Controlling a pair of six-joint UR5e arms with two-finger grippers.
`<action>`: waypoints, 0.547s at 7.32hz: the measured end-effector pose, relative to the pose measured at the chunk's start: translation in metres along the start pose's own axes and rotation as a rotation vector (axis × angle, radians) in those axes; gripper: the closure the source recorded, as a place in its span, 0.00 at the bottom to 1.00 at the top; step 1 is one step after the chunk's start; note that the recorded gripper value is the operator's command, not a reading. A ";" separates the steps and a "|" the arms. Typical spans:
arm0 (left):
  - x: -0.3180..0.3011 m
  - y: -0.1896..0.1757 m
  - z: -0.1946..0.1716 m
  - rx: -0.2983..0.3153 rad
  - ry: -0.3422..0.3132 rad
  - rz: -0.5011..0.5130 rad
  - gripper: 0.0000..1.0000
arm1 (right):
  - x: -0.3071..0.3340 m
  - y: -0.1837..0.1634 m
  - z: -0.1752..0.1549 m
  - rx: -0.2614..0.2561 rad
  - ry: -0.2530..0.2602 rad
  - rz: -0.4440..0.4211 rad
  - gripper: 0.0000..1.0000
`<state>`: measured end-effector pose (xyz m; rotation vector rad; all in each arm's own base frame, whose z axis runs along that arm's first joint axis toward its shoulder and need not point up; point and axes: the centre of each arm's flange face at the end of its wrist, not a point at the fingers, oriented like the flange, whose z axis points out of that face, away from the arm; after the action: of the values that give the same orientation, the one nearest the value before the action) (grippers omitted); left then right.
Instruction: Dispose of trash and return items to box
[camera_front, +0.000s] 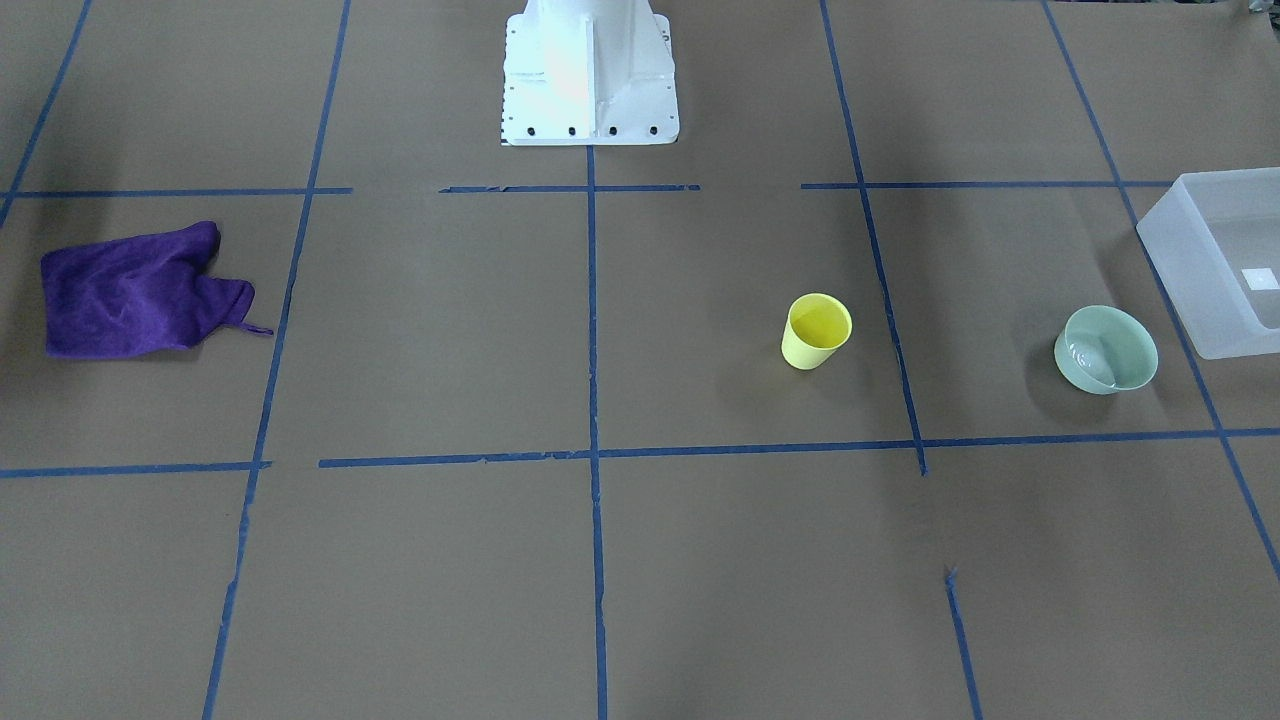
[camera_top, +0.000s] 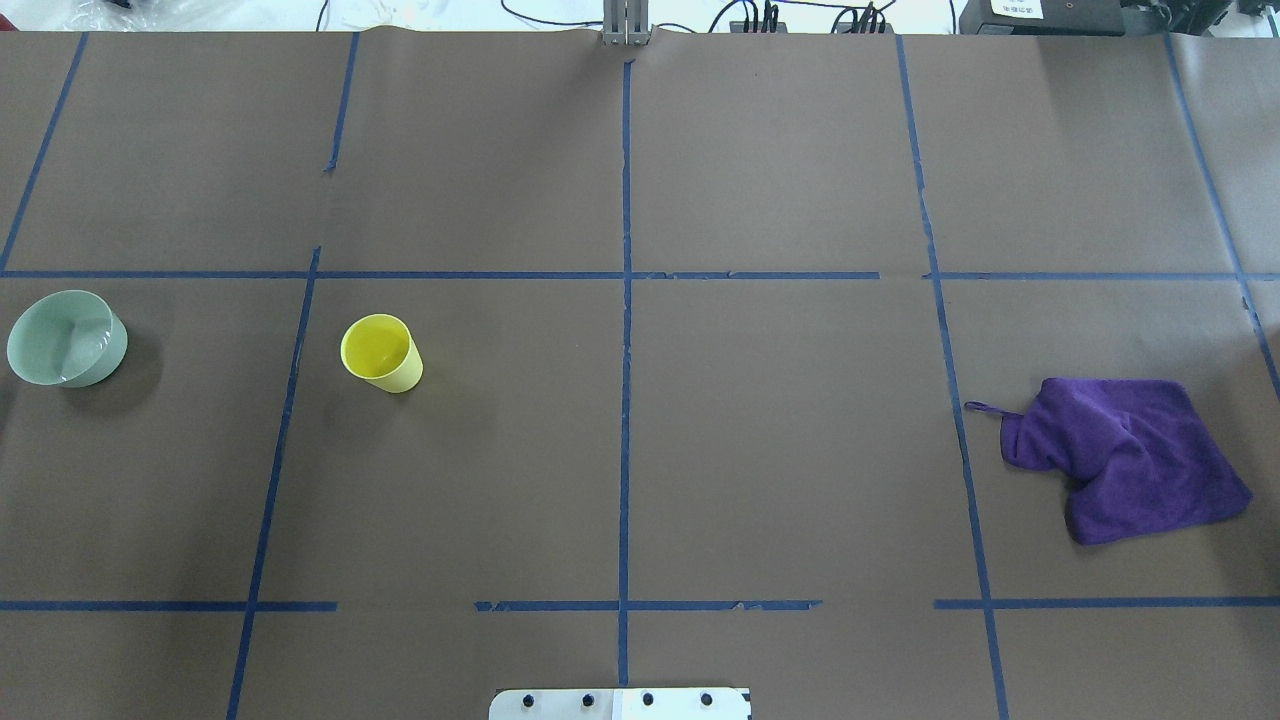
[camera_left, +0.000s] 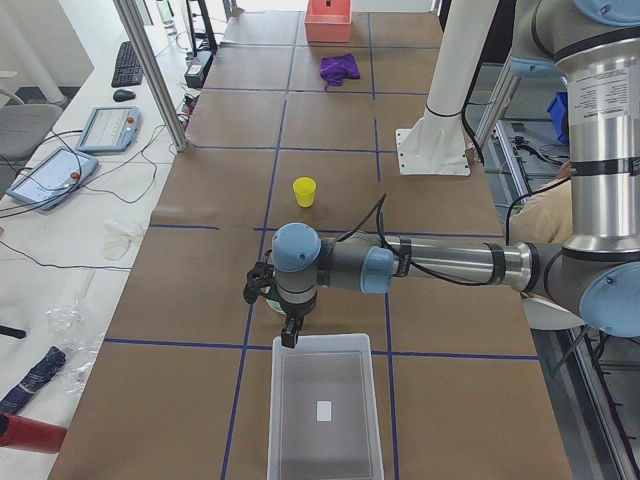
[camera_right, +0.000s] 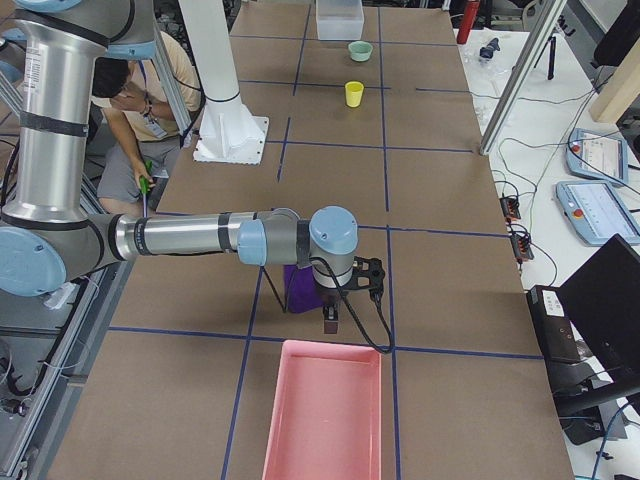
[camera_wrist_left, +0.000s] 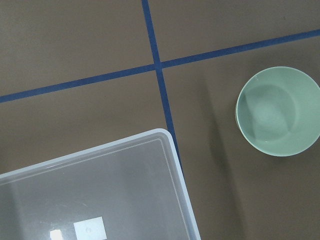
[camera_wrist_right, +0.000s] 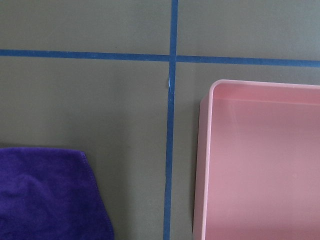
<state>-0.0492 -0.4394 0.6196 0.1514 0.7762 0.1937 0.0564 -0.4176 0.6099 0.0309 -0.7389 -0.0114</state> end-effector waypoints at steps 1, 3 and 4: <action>0.001 -0.005 -0.002 0.009 -0.003 0.009 0.00 | -0.001 -0.001 -0.001 0.005 0.000 -0.005 0.00; 0.006 -0.018 -0.007 0.027 -0.010 0.028 0.00 | -0.008 -0.004 0.001 0.010 -0.002 -0.027 0.00; 0.012 -0.028 -0.010 0.043 -0.012 0.053 0.00 | -0.021 -0.010 0.002 0.006 -0.006 -0.054 0.00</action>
<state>-0.0443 -0.4632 0.5988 0.2140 0.7652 0.2262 0.0397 -0.4271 0.5970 0.0569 -0.7436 -0.0610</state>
